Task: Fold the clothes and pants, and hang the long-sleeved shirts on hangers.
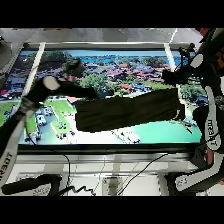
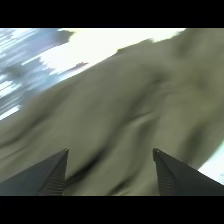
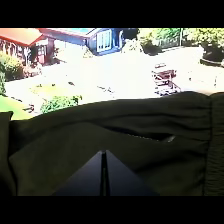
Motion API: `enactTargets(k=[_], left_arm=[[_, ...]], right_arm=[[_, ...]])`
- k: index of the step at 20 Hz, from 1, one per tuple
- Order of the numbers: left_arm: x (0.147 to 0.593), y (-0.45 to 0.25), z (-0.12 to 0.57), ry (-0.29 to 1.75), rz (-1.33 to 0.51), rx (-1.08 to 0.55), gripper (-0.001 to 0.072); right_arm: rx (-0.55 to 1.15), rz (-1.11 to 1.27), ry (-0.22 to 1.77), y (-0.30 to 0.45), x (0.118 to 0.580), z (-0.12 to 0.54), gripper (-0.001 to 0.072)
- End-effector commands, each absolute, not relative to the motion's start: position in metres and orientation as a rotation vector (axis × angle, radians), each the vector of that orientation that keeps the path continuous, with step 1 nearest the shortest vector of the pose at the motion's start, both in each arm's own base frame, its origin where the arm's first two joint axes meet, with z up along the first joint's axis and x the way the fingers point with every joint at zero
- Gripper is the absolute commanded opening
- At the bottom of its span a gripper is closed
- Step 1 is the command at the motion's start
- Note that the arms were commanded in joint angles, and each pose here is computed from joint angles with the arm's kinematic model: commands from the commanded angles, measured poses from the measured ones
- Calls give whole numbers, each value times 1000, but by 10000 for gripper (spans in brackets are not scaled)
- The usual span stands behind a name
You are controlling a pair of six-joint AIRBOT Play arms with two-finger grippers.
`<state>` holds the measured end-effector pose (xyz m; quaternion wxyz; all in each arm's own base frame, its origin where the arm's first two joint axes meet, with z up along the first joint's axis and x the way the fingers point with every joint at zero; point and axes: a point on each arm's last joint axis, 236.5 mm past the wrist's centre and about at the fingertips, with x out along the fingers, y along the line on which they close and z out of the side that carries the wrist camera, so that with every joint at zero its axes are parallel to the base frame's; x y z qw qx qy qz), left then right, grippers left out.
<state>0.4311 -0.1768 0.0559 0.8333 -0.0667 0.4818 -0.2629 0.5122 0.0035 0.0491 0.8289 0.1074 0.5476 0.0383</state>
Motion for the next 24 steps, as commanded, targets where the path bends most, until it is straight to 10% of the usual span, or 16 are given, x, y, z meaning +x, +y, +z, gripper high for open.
enactTargets(k=[1, 12, 16, 17, 24], left_arm=[[411, -68, 22, 1194, -356, -219, 565], [383, -141, -89, 1288, -517, -652, 671], [387, -163, -96, 1274, -564, -589, 87], [389, -165, -88, 1269, -591, -580, 34], [399, -117, 23, 1230, -575, -340, 33]], right_arm=[[196, 123, 1178, 8, 508, 48, 30], [124, 226, 1125, 73, 517, 54, 30], [95, 279, 1135, 103, 512, 52, 30], [95, 305, 1146, 116, 508, 49, 29], [124, 563, 1377, 255, 421, -35, 29]])
